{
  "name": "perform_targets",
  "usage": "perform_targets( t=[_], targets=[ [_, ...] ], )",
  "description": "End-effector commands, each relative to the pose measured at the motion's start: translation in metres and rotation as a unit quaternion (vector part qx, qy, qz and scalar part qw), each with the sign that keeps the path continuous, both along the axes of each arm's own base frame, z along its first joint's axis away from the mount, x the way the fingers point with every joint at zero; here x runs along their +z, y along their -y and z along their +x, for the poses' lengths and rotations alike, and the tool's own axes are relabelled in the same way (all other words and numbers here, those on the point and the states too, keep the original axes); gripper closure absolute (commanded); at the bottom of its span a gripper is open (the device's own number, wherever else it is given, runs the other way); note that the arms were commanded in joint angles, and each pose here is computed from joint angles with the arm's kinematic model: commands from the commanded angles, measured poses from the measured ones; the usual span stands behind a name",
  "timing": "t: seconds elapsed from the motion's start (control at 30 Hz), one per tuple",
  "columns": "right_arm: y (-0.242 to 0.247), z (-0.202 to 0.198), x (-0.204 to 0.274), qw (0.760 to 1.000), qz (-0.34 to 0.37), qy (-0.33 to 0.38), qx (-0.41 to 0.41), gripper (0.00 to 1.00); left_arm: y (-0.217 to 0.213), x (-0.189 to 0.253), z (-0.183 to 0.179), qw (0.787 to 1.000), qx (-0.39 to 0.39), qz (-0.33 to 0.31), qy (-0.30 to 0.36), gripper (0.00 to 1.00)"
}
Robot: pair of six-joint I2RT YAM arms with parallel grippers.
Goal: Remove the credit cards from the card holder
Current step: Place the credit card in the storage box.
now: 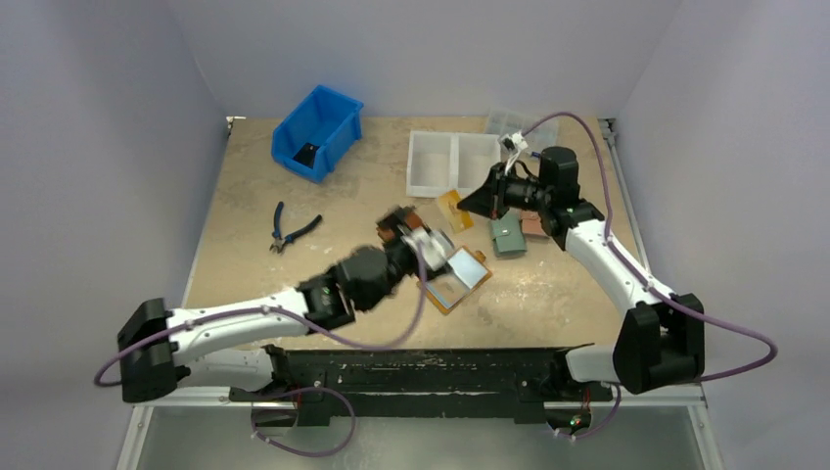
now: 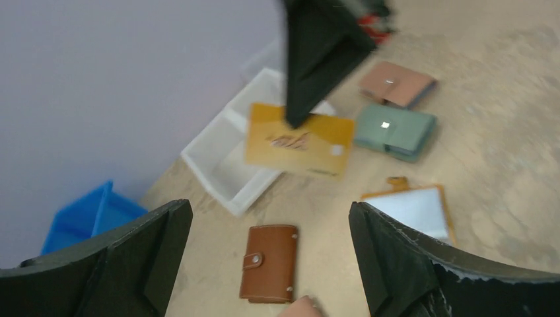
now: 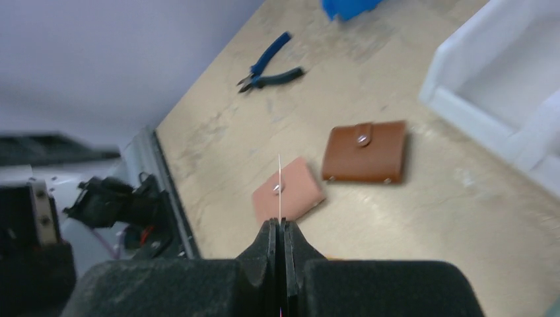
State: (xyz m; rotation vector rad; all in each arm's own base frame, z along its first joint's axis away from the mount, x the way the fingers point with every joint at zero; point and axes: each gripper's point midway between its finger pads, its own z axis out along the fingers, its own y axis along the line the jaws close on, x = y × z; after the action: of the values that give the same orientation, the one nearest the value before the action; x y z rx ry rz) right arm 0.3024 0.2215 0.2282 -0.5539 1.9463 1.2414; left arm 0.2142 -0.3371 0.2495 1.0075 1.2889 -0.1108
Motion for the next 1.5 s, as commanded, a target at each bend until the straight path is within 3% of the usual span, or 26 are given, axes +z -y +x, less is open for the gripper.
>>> perform_targets(
  t=[0.0,0.13,0.33,0.57,0.9,1.0,1.1,1.3,1.4,1.47],
  targets=[
    [-0.002,0.070,0.034,0.987,-0.045,0.113,-0.104,1.00,-0.043,0.000,0.031,0.976,0.030,-0.100,-0.190,0.01],
    [-0.019,0.116,0.030,0.980,-0.068,0.114,-0.149,1.00,-0.071,-0.007,0.067,0.961,0.078,-0.095,-0.249,0.01],
    [-0.029,0.187,0.029,0.967,-0.085,0.110,-0.212,1.00,-0.121,-0.031,0.097,0.955,0.174,-0.074,-0.227,0.02],
    [-0.051,0.232,-0.006,0.965,-0.099,0.072,-0.233,1.00,-0.150,-0.007,0.097,0.954,0.208,-0.103,-0.188,0.02],
    [-0.069,0.245,-0.073,0.963,-0.140,0.029,-0.228,0.99,-0.152,-0.002,0.096,0.955,0.204,-0.114,-0.184,0.02],
    [-0.057,0.258,-0.087,0.936,-0.221,0.058,-0.266,0.77,-0.151,-0.001,0.095,0.956,0.198,-0.114,-0.183,0.02],
    [-0.045,0.264,-0.069,0.919,-0.243,0.089,-0.296,0.59,-0.148,0.001,0.092,0.958,0.184,-0.119,-0.183,0.03],
    [-0.027,0.261,-0.017,0.900,-0.249,0.145,-0.326,0.56,-0.148,0.002,0.092,0.959,0.182,-0.120,-0.182,0.03],
    [-0.031,0.240,0.009,0.913,-0.232,0.167,-0.292,0.55,-0.147,0.001,0.091,0.959,0.178,-0.122,-0.185,0.02],
    [-0.048,0.210,0.021,0.933,-0.229,0.201,-0.189,0.55,-0.144,0.000,0.090,0.959,0.171,-0.125,-0.189,0.03]
  ],
)
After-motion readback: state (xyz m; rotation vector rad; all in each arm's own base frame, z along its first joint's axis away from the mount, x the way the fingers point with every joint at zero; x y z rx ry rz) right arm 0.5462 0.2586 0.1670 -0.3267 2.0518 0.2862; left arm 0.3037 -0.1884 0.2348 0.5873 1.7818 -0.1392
